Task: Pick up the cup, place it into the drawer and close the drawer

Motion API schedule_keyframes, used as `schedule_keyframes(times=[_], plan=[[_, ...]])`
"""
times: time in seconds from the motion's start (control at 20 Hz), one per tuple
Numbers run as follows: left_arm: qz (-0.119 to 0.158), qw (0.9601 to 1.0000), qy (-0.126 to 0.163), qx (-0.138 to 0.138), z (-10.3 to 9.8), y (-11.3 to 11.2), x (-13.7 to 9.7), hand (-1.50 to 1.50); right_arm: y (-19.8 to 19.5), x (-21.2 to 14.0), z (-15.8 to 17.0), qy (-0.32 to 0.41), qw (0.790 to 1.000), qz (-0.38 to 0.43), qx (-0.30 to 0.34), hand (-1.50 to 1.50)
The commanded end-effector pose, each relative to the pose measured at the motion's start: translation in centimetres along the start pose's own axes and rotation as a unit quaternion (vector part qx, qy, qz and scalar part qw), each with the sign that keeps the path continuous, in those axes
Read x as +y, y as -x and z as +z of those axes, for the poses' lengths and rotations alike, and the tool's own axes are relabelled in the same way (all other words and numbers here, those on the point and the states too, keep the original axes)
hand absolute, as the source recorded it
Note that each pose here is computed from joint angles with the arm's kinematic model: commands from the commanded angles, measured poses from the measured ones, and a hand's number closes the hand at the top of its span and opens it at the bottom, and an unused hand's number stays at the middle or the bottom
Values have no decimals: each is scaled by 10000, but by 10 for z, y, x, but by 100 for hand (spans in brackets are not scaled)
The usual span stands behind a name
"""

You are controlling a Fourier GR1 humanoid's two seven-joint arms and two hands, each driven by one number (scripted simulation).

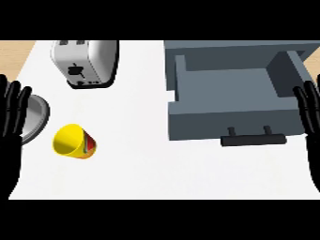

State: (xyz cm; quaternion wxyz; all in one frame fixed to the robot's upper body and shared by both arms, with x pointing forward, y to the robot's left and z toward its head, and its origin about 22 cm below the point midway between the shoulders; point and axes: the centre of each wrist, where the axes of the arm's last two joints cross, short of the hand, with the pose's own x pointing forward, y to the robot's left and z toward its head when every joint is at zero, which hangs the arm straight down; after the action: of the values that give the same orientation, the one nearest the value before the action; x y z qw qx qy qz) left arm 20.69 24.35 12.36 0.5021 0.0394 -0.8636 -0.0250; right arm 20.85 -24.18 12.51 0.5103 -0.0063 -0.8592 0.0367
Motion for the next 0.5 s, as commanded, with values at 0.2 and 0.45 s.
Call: schedule_keyframes(times=[0.2, 0.45], plan=[[106, 9994, 343, 14, 5, -3, -17, -150, 13, -6, -3, 205, 9995, 189, -156, -150], [1129, 9895, -283, 853, 6, 29, -12, -150, -1, -4, -7, -319, 9981, 479, 222, -150]])
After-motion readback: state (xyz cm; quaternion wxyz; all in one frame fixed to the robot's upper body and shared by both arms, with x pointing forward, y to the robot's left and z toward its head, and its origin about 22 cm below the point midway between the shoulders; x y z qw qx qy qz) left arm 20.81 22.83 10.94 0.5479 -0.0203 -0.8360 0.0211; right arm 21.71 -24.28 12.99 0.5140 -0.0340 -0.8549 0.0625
